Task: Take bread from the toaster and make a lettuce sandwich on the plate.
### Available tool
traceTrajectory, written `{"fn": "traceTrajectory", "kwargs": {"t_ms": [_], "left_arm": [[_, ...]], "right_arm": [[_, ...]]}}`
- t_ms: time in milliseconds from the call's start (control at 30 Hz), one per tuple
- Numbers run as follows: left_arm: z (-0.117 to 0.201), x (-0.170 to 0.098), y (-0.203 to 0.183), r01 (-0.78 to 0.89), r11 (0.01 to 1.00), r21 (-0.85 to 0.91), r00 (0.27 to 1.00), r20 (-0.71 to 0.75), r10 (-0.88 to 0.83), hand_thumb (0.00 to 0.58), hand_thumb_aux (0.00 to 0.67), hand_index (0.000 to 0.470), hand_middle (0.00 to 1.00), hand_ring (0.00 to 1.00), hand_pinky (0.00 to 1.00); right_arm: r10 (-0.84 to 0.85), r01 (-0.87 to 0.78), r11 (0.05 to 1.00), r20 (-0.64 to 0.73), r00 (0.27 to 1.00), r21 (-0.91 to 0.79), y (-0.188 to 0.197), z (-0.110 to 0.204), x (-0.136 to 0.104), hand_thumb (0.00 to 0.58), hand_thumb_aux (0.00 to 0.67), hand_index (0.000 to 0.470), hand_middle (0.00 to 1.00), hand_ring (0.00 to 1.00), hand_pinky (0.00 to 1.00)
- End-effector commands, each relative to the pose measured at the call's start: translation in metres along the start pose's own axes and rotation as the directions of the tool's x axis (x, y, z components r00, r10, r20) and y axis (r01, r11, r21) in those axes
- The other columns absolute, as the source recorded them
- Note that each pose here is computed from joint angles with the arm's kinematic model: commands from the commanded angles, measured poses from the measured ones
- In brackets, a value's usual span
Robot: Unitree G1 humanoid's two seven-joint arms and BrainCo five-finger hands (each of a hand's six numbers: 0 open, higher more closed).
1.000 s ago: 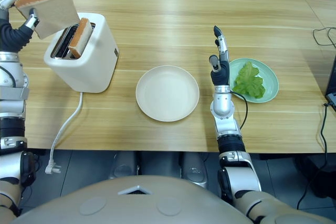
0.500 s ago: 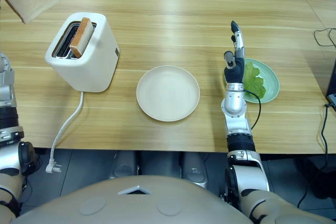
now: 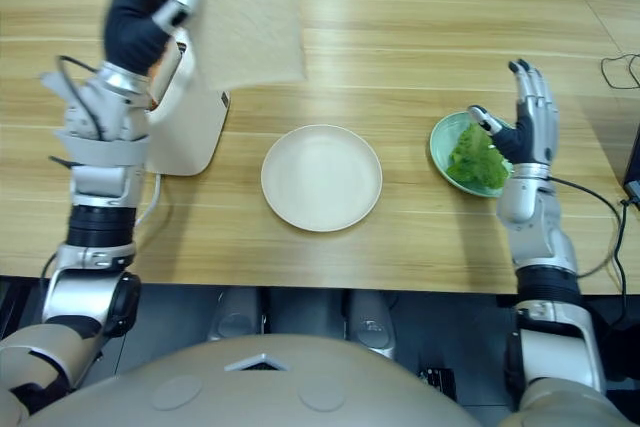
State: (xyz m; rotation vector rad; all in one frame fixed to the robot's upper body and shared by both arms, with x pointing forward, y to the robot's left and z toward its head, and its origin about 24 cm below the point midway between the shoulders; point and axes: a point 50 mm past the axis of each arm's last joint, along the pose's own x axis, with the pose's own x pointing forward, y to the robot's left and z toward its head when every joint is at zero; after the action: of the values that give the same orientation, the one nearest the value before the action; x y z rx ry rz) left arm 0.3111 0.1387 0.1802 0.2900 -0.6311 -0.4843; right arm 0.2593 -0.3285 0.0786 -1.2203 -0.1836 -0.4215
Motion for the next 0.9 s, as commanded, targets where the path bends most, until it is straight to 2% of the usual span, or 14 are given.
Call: {"fn": "traceTrajectory", "kwargs": {"t_ms": [33,233,433,467,500,567,600,633,667,733,800,833,900], "left_arm": [[-0.043,-0.006,-0.039,0.193,0.972,-0.132,0.959,-0.182,-0.215,0.58,0.67,0.46,1.0,1.0,1.0],[-0.085,-0.018,-0.076,0.272,0.912,-0.308,0.869,-0.33,-0.37,0.58,0.67,0.46,1.0,1.0,1.0],[-0.11,-0.03,-0.093,0.284,0.88,-0.38,0.794,-0.421,-0.438,0.58,0.67,0.46,1.0,1.0,1.0],[-0.113,-0.031,-0.094,0.283,0.879,-0.384,0.787,-0.431,-0.442,0.58,0.67,0.46,1.0,1.0,1.0],[-0.116,-0.033,-0.094,0.282,0.88,-0.383,0.777,-0.447,-0.443,0.58,0.67,0.46,1.0,1.0,1.0],[-0.121,-0.035,-0.094,0.282,0.886,-0.369,0.761,-0.476,-0.441,0.58,0.67,0.46,1.0,1.0,1.0],[-0.123,-0.037,-0.094,0.282,0.886,-0.368,0.753,-0.487,-0.442,0.58,0.67,0.46,1.0,1.0,1.0],[-0.125,-0.037,-0.095,0.284,0.885,-0.368,0.748,-0.493,-0.445,0.58,0.67,0.46,1.0,1.0,1.0],[-0.127,-0.039,-0.095,0.288,0.885,-0.366,0.741,-0.5,-0.448,0.58,0.67,0.46,1.0,1.0,1.0],[-0.129,-0.042,-0.097,0.302,0.882,-0.363,0.726,-0.512,-0.459,0.58,0.667,0.458,1.0,1.0,1.0],[-0.132,-0.045,-0.1,0.317,0.876,-0.364,0.712,-0.518,-0.474,0.58,0.657,0.451,1.0,1.0,1.0],[-0.132,-0.047,-0.101,0.321,0.874,-0.365,0.707,-0.521,-0.478,0.57,0.583,0.4,0.96,0.96,0.96],[-0.134,-0.049,-0.102,0.327,0.871,-0.365,0.7,-0.526,-0.483,0.567,0.57,0.391,0.95,0.95,0.95]], "right_arm": [[0.093,-0.106,0.957,-0.063,0.994,-0.269,0.012,-0.024,-0.014,0.0,0.0,0.0,0.0,0.0,0.0],[0.219,-0.259,0.889,-0.147,0.965,-0.376,0.034,-0.045,-0.027,0.0,0.0,0.0,0.0,0.0,0.0],[0.285,-0.332,0.856,-0.175,0.942,-0.396,0.043,-0.054,-0.042,0.009,0.005,0.004,0.0,0.0,0.0],[0.292,-0.339,0.853,-0.175,0.94,-0.397,0.044,-0.055,-0.044,0.066,0.039,0.027,0.0,0.0,0.0],[0.298,-0.344,0.85,-0.176,0.938,-0.398,0.046,-0.055,-0.046,0.058,0.034,0.023,0.0,0.0,0.0],[0.311,-0.355,0.846,-0.173,0.935,-0.397,0.048,-0.055,-0.048,0.116,0.071,0.049,0.0,0.0,0.0],[0.317,-0.36,0.844,-0.173,0.933,-0.397,0.049,-0.055,-0.049,0.116,0.071,0.049,0.0,0.0,0.0],[0.321,-0.364,0.843,-0.172,0.931,-0.396,0.051,-0.054,-0.05,0.175,0.11,0.076,0.0,0.0,0.0],[0.325,-0.367,0.841,-0.171,0.93,-0.397,0.051,-0.054,-0.05,0.175,0.11,0.076,0.0,0.0,0.0],[0.332,-0.371,0.84,-0.166,0.929,-0.397,0.053,-0.053,-0.051,0.281,0.189,0.13,0.0,0.0,0.0],[0.335,-0.372,0.84,-0.16,0.928,-0.396,0.054,-0.052,-0.052,0.278,0.187,0.128,0.0,0.0,0.0],[0.337,-0.372,0.84,-0.157,0.928,-0.395,0.054,-0.052,-0.053,0.304,0.208,0.143,0.0,0.0,0.0],[0.34,-0.372,0.84,-0.15,0.928,-0.395,0.055,-0.051,-0.053,0.307,0.21,0.144,0.0,0.0,0.0]]}}
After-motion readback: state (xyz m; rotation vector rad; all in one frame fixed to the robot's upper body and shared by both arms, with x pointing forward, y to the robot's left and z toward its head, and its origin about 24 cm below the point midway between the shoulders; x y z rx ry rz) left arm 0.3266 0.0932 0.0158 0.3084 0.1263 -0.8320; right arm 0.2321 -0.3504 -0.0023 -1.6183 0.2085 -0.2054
